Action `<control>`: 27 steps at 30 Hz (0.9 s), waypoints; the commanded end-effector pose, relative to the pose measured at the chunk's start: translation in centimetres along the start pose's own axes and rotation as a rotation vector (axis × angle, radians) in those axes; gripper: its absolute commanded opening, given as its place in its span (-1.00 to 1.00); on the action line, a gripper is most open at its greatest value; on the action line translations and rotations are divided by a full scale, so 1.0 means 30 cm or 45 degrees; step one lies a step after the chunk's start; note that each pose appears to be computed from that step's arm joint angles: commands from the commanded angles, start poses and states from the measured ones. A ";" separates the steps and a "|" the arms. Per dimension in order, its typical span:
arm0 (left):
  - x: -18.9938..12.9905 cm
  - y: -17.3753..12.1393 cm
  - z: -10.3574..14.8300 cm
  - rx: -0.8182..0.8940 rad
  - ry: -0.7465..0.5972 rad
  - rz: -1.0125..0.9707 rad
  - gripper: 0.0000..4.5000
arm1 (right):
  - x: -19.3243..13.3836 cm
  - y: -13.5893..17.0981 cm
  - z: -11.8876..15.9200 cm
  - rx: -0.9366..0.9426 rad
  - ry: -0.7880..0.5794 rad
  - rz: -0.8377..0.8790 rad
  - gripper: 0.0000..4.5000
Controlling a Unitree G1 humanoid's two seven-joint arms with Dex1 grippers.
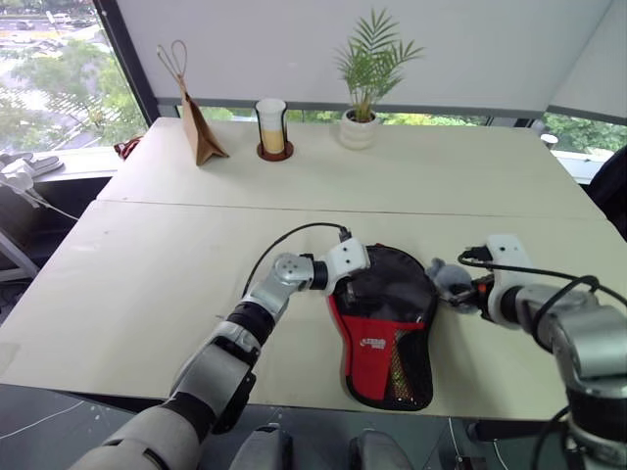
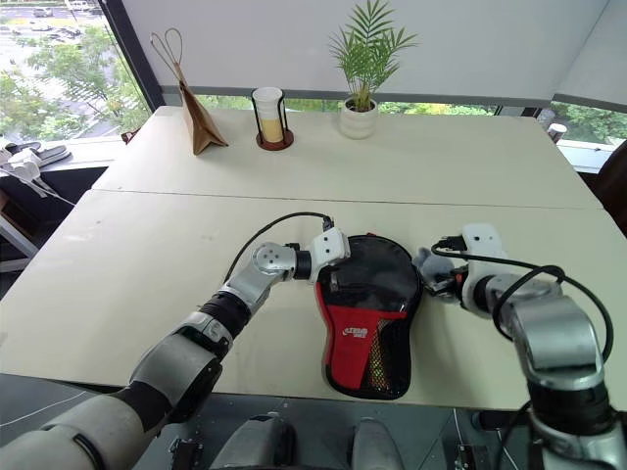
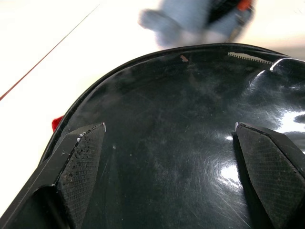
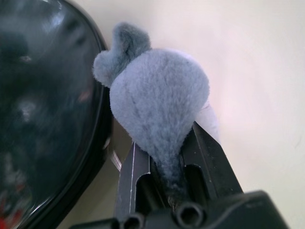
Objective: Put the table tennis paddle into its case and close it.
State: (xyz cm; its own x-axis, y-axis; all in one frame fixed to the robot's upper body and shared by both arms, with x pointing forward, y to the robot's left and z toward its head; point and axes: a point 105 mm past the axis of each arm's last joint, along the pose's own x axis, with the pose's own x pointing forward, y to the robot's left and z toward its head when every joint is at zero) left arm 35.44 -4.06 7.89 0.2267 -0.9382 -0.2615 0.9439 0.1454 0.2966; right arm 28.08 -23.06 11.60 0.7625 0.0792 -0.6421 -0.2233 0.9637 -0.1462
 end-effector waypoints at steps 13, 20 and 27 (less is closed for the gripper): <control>-0.062 -0.066 -0.225 -0.138 0.298 -0.030 1.00 | -0.011 0.022 -0.062 0.637 -0.146 -0.405 -0.99; -0.059 -0.065 -0.223 -0.137 0.298 -0.028 1.00 | -0.033 0.060 -0.136 0.496 -0.071 -0.333 -0.99; -0.061 -0.066 -0.226 -0.136 0.302 -0.028 1.00 | -0.078 0.076 -0.206 0.318 0.044 -0.191 -0.99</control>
State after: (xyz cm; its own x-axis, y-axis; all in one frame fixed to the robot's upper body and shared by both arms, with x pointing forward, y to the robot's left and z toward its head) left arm 35.44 -3.55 6.89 0.2382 -0.9291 -0.2829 0.9484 0.1598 0.2737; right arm 23.25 -22.45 8.93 0.7922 -0.0818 -0.6048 0.0619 0.9966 -0.0538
